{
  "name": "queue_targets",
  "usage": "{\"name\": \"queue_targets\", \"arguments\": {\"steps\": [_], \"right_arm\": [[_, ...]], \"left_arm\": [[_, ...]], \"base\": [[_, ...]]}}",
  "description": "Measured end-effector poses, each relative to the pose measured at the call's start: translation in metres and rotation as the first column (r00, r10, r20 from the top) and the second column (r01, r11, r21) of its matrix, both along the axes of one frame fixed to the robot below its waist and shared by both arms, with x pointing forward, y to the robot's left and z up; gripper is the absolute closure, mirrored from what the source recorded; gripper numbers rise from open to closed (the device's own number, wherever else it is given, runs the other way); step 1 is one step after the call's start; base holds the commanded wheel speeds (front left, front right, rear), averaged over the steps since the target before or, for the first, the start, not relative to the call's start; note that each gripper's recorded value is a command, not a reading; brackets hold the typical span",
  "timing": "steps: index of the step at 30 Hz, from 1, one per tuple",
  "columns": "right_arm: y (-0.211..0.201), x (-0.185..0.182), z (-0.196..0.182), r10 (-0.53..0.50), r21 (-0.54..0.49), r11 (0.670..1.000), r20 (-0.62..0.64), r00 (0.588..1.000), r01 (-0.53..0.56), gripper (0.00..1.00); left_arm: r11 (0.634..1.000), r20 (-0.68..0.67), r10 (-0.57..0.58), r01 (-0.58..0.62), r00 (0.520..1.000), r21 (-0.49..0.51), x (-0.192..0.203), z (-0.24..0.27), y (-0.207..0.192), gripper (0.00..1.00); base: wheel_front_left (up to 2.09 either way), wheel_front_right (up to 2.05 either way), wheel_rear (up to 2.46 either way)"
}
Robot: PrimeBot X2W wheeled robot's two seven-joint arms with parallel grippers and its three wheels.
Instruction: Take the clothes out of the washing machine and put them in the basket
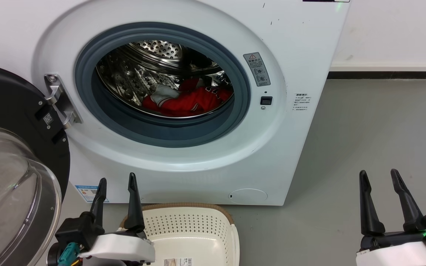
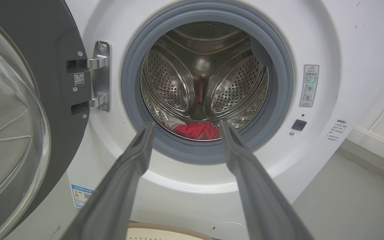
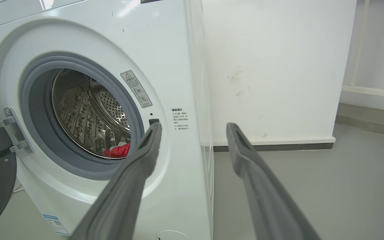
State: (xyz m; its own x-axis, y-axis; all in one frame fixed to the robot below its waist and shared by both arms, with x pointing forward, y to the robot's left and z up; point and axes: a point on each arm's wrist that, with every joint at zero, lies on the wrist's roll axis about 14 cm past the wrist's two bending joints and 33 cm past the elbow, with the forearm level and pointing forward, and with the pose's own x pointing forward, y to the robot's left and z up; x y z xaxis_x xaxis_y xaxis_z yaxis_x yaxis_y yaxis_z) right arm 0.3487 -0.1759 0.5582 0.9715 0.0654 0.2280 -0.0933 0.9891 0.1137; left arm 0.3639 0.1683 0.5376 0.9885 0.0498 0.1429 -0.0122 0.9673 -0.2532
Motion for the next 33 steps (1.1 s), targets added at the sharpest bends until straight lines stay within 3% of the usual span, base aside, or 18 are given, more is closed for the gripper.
{"name": "queue_targets", "arguments": {"steps": [21,33], "right_arm": [[0.006,-0.005,-0.003,0.004,-0.155,0.988,0.016,1.000,-0.002,0.00],[0.002,-0.006,-0.009,-0.006,-0.149,0.989,-0.003,1.000,0.006,0.00]], "left_arm": [[0.992,0.038,-0.007,0.002,0.999,0.128,-0.004,0.005,-0.006,0.00],[0.991,0.029,-0.003,-0.001,1.000,0.132,-0.005,0.001,-0.005,0.00]], "base": [[0.00,0.00,0.00],[0.00,0.00,0.00]]}}
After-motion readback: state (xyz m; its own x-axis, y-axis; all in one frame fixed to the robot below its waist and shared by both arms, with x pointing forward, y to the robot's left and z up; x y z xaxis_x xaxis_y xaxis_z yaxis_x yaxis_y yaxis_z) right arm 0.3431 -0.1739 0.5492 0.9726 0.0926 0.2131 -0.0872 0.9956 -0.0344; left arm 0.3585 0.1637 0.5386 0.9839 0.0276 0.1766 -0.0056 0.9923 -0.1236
